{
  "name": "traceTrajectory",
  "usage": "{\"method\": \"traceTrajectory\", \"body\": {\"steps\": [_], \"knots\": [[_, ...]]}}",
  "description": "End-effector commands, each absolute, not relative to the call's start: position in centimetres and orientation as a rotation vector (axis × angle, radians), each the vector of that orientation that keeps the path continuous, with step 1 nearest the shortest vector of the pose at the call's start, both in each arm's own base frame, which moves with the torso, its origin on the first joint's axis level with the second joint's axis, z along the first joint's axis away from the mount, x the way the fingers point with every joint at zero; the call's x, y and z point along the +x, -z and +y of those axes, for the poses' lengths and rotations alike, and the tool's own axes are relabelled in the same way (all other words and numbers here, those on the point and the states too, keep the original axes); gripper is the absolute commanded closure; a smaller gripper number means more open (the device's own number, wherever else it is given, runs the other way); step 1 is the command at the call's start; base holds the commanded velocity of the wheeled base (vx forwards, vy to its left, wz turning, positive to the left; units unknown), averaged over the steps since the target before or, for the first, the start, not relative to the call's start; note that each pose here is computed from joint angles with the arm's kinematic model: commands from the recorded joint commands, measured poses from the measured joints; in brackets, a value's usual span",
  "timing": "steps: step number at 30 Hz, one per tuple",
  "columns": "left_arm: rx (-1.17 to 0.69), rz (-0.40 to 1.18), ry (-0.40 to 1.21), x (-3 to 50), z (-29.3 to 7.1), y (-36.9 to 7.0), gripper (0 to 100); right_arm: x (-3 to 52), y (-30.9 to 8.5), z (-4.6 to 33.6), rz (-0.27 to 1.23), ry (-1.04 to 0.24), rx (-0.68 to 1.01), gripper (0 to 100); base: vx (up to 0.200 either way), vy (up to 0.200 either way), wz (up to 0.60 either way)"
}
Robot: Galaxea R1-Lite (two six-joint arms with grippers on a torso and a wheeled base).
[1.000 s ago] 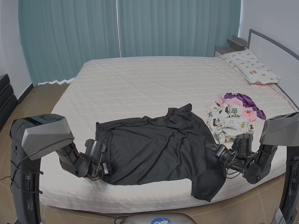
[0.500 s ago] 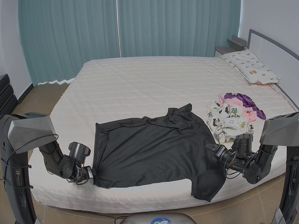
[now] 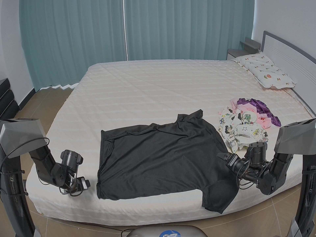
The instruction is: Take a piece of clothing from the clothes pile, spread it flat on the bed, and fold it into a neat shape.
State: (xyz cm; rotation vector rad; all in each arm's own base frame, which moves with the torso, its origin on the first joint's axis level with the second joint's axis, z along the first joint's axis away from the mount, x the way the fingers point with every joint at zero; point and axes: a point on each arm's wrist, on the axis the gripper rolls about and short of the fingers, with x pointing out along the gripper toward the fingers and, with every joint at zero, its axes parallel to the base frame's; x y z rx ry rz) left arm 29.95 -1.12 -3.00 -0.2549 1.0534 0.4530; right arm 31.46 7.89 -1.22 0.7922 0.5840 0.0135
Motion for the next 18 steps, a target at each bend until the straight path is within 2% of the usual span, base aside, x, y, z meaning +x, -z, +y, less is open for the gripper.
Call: {"method": "traceTrajectory", "body": {"steps": [1, 12, 18], "knots": [[-0.334, 0.967, -0.404, 31.1, -0.6, 0.5, 0, 31.5, 1.4, 7.9, 0.589, -0.014, 0.792, 0, 0.0, 0.0, 0.0], [-0.453, 0.852, -0.328, 35.0, -2.8, -0.9, 0, 31.3, 1.5, 7.9, 0.599, -0.015, 0.793, 0, 0.0, 0.0, 0.0], [-0.477, 0.804, -0.306, 37.5, -3.4, -1.2, 0, 31.3, 1.6, 7.9, 0.601, -0.016, 0.793, 0, 0.2, 0.0, 0.0]]}}
